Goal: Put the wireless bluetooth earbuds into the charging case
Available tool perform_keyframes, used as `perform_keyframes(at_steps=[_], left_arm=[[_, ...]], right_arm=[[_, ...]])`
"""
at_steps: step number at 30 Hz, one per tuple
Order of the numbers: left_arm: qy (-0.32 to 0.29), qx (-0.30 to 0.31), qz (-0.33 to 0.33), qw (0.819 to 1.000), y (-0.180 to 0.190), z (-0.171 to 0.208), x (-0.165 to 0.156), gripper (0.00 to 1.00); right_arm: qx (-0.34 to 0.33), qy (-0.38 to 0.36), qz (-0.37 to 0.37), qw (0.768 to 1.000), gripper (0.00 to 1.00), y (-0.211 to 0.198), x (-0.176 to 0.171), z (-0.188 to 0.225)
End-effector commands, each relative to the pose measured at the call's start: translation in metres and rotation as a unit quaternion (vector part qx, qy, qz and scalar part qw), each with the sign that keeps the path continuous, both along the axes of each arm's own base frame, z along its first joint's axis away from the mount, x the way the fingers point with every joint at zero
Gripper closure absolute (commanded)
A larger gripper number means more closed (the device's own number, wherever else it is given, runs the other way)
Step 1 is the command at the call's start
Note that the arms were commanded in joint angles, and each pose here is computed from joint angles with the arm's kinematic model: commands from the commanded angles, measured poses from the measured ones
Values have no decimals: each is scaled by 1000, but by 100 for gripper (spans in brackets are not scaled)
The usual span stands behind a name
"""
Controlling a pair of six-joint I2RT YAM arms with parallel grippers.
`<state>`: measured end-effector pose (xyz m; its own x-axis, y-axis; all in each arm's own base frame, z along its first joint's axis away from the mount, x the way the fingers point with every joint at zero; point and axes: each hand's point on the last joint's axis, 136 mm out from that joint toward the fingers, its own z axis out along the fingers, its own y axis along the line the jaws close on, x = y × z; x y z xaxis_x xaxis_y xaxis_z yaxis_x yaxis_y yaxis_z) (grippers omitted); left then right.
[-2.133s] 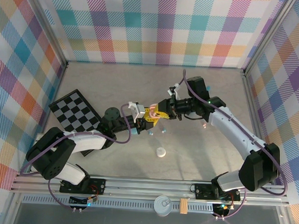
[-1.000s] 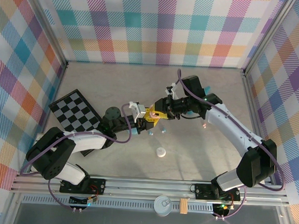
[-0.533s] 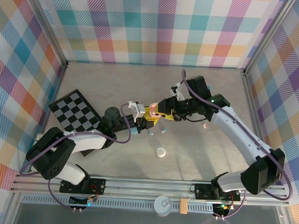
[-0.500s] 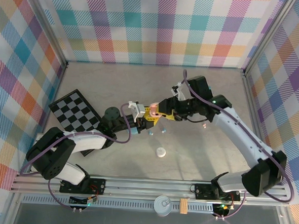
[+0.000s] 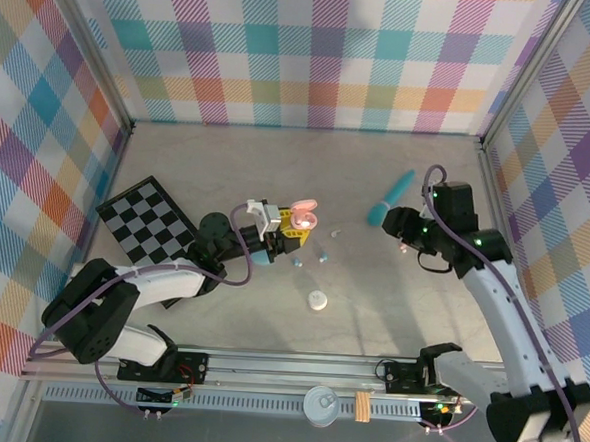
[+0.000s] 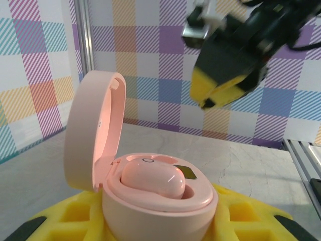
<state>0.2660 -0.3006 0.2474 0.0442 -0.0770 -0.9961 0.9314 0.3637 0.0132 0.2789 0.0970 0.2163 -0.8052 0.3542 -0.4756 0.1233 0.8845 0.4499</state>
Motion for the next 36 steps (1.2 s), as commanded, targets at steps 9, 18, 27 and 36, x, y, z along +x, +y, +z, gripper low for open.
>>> perform_keyframes(at_steps=[9,18,27,36], left_arm=[[-25,9,0,1000,8,6,-8,67],[-25,9,1,1000,9,5,-10,67],[-26,8,-1,1000,8,6,-9,67],[-23,12,-4,1000,7,5,-9,67]], right_arm=[[-95,137,-110,980,52,-63,46,-115],[-111,177,-113,971,62,-64,68,-165],[-125,186,-117,968,68,-67,84,-182],[-126,200,-109,966,75,-66,87,-190]])
